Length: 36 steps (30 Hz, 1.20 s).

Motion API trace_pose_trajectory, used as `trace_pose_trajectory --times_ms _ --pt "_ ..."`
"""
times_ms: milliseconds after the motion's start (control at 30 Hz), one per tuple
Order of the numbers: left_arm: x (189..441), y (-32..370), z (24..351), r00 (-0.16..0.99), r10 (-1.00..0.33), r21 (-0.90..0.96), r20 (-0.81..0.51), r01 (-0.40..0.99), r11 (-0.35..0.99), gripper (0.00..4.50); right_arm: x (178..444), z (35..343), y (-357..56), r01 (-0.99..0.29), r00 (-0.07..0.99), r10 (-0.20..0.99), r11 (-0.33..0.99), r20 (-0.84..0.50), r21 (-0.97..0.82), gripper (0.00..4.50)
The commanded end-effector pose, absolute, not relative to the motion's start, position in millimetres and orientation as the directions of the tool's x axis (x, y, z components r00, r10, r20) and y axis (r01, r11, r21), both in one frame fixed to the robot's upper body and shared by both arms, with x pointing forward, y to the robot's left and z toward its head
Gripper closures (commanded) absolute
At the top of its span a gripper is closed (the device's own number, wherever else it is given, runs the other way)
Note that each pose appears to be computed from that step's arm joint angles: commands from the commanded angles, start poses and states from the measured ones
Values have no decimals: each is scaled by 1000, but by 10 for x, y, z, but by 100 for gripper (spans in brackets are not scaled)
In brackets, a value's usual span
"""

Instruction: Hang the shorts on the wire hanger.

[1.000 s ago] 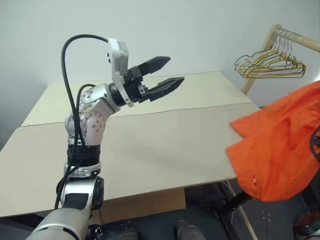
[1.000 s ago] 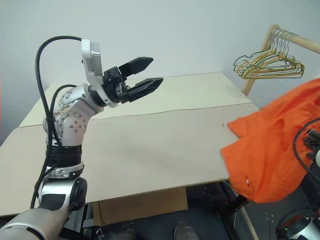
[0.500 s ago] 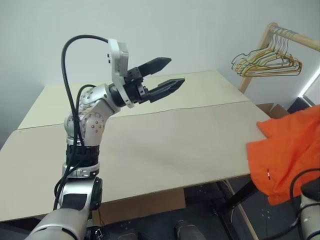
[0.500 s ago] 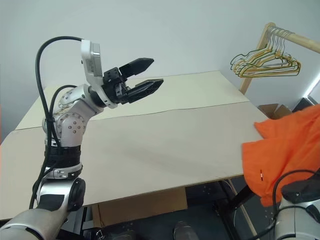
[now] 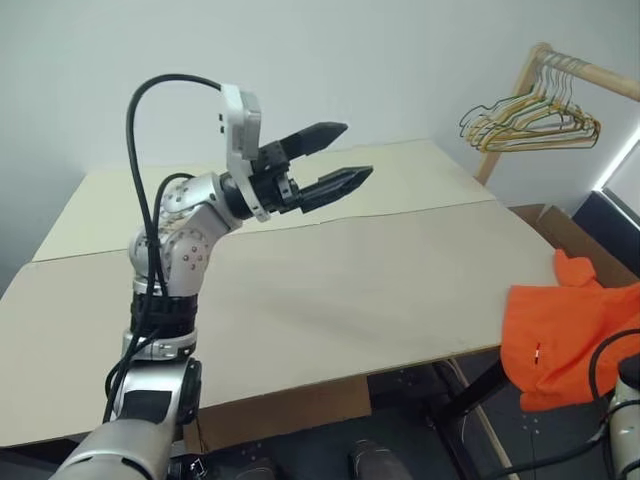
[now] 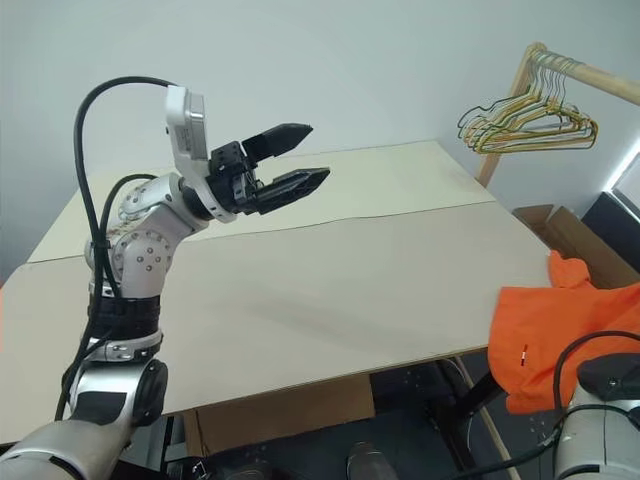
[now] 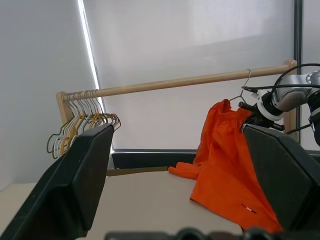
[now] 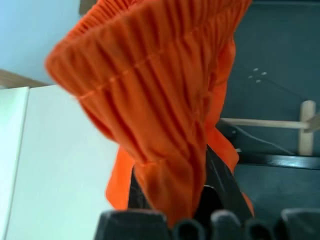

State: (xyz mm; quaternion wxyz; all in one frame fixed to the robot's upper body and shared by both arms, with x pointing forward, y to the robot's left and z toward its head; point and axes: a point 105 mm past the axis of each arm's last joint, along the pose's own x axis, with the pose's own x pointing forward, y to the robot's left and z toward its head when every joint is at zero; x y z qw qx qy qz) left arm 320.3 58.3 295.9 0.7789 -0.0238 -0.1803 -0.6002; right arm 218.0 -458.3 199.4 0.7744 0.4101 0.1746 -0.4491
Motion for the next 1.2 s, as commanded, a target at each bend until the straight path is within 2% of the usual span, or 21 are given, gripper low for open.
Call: trace_pose_trajectory --times_ms 33,133,300,400,533,667,700,733,800,867,900,933,967,1000,1033,1100,1200 --pt "3133 592 3059 192 -926 225 324 935 273 0 2143 2124 -4592 855 509 -619 282 -598 436 301" --pt "3138 602 3070 198 -925 228 325 933 280 0 2085 2247 -4608 879 466 -692 293 -552 375 194" --pt "3143 618 3075 210 -922 230 325 928 292 0 2015 2561 -4600 936 343 -865 281 -366 213 10" --pt "3135 622 3073 211 -923 229 323 928 293 0 2004 2713 -4524 952 286 -924 245 -255 182 4" --pt "3132 629 3073 213 -923 228 321 928 294 0 1951 3024 -4373 980 180 -984 180 8 83 4" --pt "3137 632 3053 225 -923 235 313 923 305 0 1974 3358 -4094 983 151 -936 178 319 55 4" --pt "3148 637 3032 237 -921 235 310 919 316 0 2031 3434 -3976 975 183 -900 217 396 41 4" --pt "3171 649 2994 262 -915 237 306 910 340 0 2154 3511 -3809 951 267 -840 310 471 13 4" --pt "3216 682 2919 311 -901 237 302 891 387 0 2421 3551 -3509 854 460 -711 518 532 -46 4" --pt "3255 724 2850 360 -884 234 299 870 433 0 2701 3492 -3184 667 674 -519 733 525 -133 4" --pt "3270 745 2811 381 -878 237 289 860 451 0 2836 3413 -2972 520 777 -384 838 498 -165 4" --pt "3279 761 2780 397 -874 244 280 851 465 0 2912 3333 -2814 400 838 -282 900 468 -175 4" --pt "3286 775 2734 413 -873 264 258 840 475 0 2957 3240 -2627 282 887 -158 930 434 -236 4" --pt "3286 801 2670 430 -876 284 218 831 478 0 2979 3090 -2383 97 933 23 945 359 -312 4" --pt "3281 822 2626 439 -878 299 191 826 478 0 2963 2975 -2227 -28 944 143 933 298 -358 4" --pt "3267 865 2566 454 -877 317 157 818 480 0 2924 2824 -2067 -178 937 279 899 211 -400 4" --pt "3234 1000 2463 489 -870 389 66 790 474 0 2899 2573 -1999 -362 905 421 833 56 -418 4"
